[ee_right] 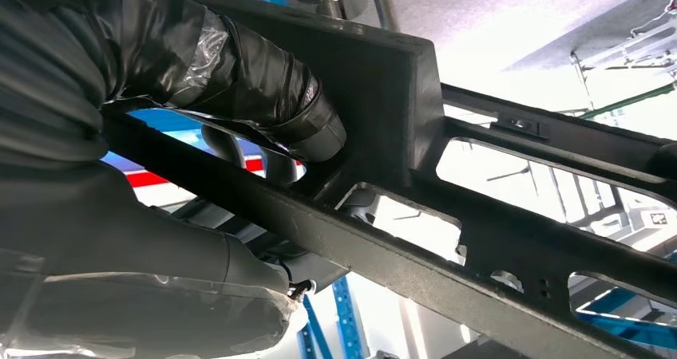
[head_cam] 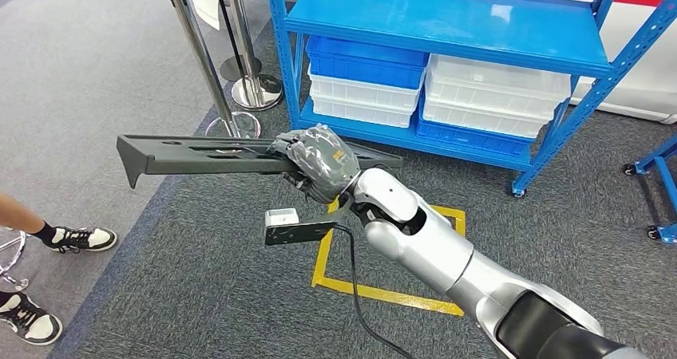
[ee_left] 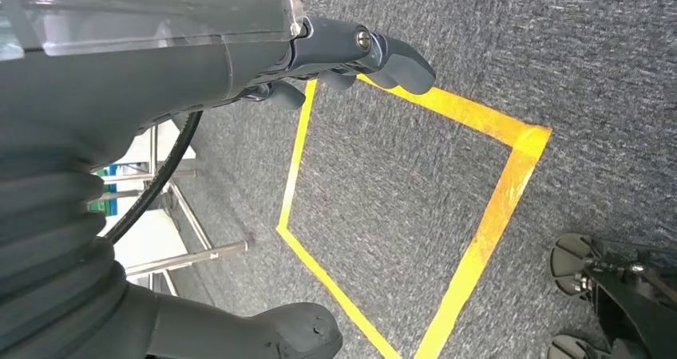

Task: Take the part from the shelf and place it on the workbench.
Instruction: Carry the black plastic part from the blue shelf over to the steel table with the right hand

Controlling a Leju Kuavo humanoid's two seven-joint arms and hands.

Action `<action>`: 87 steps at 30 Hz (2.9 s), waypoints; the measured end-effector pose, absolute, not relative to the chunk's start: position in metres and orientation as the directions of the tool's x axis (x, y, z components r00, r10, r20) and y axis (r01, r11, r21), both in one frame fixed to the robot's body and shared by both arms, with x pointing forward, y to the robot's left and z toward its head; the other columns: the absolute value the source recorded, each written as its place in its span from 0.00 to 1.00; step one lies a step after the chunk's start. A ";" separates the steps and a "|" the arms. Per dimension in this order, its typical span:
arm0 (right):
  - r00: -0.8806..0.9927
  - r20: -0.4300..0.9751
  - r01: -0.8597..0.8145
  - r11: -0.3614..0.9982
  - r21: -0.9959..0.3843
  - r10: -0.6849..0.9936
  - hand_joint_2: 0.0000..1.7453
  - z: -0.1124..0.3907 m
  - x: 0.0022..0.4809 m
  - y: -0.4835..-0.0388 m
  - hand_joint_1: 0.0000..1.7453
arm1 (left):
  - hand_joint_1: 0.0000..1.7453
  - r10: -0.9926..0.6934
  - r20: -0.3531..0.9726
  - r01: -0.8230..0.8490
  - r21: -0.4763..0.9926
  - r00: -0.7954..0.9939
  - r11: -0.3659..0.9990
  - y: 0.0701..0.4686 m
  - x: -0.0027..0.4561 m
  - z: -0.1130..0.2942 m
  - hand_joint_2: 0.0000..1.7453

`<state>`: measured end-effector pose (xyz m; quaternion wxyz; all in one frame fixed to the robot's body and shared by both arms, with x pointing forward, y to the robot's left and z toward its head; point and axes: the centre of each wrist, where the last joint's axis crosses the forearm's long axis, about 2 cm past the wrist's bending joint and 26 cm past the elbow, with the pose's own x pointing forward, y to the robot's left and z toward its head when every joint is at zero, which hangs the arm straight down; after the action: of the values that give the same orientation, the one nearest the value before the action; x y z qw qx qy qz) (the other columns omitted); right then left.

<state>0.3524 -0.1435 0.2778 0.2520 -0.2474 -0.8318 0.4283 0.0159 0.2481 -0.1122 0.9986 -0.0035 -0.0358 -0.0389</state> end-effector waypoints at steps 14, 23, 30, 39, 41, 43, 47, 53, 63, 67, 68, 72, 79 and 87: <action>-0.743 0.235 0.178 0.524 -0.833 0.627 1.00 0.274 0.356 -0.135 1.00 | 0.00 -0.082 0.080 0.081 0.010 0.993 0.997 0.249 0.016 -0.112 1.00; -0.741 0.242 0.173 0.527 -0.832 0.626 1.00 0.273 0.356 -0.133 1.00 | 0.00 -0.081 0.080 0.081 0.008 0.993 0.997 0.249 0.016 -0.112 1.00; -0.740 0.244 0.171 0.526 -0.833 0.627 1.00 0.272 0.356 -0.133 1.00 | 0.00 -0.081 0.078 0.081 0.005 0.994 0.997 0.248 0.015 -0.112 1.00; -0.738 0.248 0.189 0.545 -0.817 0.628 1.00 0.271 0.354 -0.146 1.00 | 0.00 -0.086 0.077 0.086 0.009 0.993 0.996 0.248 0.015 -0.112 1.00; -0.736 0.247 0.196 0.547 -0.814 0.630 1.00 0.267 0.350 -0.157 1.00 | 0.00 -0.089 0.079 0.089 0.009 0.993 0.996 0.247 0.014 -0.112 1.00; -0.731 0.244 0.202 0.544 -0.814 0.637 1.00 0.263 0.347 -0.169 1.00 | 0.00 -0.092 0.080 0.091 0.009 0.993 0.996 0.246 0.014 -0.112 1.00; -0.724 0.245 0.210 0.545 -0.812 0.645 1.00 0.254 0.338 -0.194 1.00 | 0.00 -0.095 0.086 0.095 0.012 0.992 0.995 0.246 0.015 -0.112 1.00; -0.719 0.231 0.218 0.528 -0.821 0.656 1.00 0.256 0.333 -0.219 1.00 | 0.00 -0.089 0.085 0.088 0.009 0.992 0.996 0.246 0.015 -0.112 1.00; -0.723 0.215 0.224 0.517 -0.826 0.657 1.00 0.258 0.328 -0.223 1.00 | 0.00 -0.084 0.083 0.084 0.006 0.993 0.996 0.245 0.015 -0.112 1.00; -0.720 0.215 0.223 0.514 -0.828 0.659 1.00 0.257 0.328 -0.224 1.00 | 0.00 -0.083 0.083 0.083 0.005 0.993 0.997 0.245 0.015 -0.112 1.00; -0.720 0.214 0.225 0.513 -0.828 0.661 1.00 0.257 0.328 -0.225 1.00 | 0.00 -0.083 0.084 0.083 0.005 0.993 0.997 0.245 0.016 -0.112 1.00; -0.713 0.208 0.237 0.509 -0.828 0.670 1.00 0.260 0.330 -0.228 1.00 | 0.00 -0.084 0.087 0.083 0.008 0.993 0.997 0.246 0.016 -0.112 1.00; -0.706 0.204 0.245 0.505 -0.828 0.678 1.00 0.263 0.331 -0.231 1.00 | 0.00 -0.088 0.088 0.087 0.011 0.992 0.996 0.246 0.015 -0.112 1.00; -0.703 0.201 0.254 0.505 -0.825 0.682 1.00 0.266 0.331 -0.233 1.00 | 0.00 -0.087 0.089 0.087 0.011 0.992 0.996 0.246 0.016 -0.112 1.00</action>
<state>0.3307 -0.2334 0.2657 0.2614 -0.2832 -0.8270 0.4092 0.0162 0.2461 -0.1120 0.9980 0.0036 -0.0447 -0.0435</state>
